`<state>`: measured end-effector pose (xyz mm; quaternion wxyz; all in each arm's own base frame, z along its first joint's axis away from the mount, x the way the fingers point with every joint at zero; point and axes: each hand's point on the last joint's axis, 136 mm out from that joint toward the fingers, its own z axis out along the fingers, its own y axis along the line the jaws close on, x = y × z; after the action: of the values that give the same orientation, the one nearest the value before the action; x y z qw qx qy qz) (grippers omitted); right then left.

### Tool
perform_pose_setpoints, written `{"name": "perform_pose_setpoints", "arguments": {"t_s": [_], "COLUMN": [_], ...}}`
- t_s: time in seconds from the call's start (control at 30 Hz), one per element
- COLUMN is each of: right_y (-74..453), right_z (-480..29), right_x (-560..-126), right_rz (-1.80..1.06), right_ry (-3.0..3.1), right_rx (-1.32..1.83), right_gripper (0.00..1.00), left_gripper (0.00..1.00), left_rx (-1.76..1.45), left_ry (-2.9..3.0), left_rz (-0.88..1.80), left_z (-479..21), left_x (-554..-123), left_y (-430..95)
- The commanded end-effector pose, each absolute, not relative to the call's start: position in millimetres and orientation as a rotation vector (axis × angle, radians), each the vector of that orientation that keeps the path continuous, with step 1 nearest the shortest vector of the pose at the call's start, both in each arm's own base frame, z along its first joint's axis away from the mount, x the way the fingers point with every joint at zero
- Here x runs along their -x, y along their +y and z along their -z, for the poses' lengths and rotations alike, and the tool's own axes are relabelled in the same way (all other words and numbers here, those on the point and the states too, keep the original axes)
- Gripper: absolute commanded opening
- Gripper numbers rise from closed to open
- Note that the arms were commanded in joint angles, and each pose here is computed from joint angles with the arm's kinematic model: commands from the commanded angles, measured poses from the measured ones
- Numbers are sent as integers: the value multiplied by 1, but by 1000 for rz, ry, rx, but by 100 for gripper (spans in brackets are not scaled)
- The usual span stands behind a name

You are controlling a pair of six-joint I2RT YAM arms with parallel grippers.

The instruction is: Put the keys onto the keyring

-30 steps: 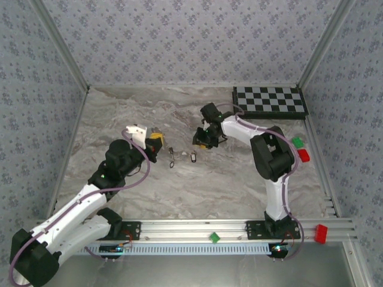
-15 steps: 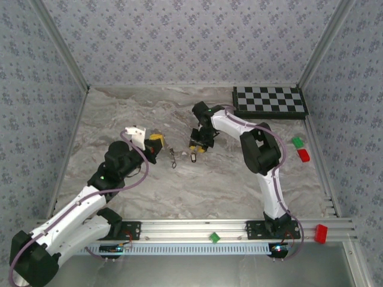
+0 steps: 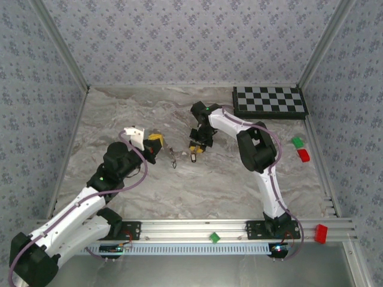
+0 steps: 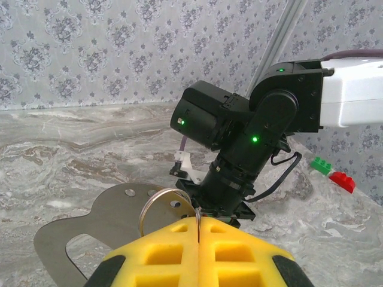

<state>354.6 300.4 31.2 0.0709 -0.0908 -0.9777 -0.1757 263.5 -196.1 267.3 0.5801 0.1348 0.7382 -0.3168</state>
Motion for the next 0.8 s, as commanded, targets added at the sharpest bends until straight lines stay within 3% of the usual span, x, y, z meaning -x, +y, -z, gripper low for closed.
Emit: {"name": "perform_pose_setpoints", "arguments": {"t_s": [0.0,0.27,0.63,0.77], "right_y": [304,305,300,296], "right_z": [-26,-21,-27,-42], "right_x": [-347,-344,-345,-349], "right_rz": [507,514,508,499], "right_ry": [-2888,-2866,-2908,-2990], "right_rx": [297,293,278,212], "right_gripper": [22,17,0,0], "left_gripper": [0,0,0,0], "left_rx": [-308,-309,-311,-313], "left_ry": [1662,1662,1664,1668], "left_rz": [779,782,794,798], "left_z": [-285,-285,-284,-283], "left_x": [-263,-263,-263,-263], "left_y": [-198,-198,-200,-201]}}
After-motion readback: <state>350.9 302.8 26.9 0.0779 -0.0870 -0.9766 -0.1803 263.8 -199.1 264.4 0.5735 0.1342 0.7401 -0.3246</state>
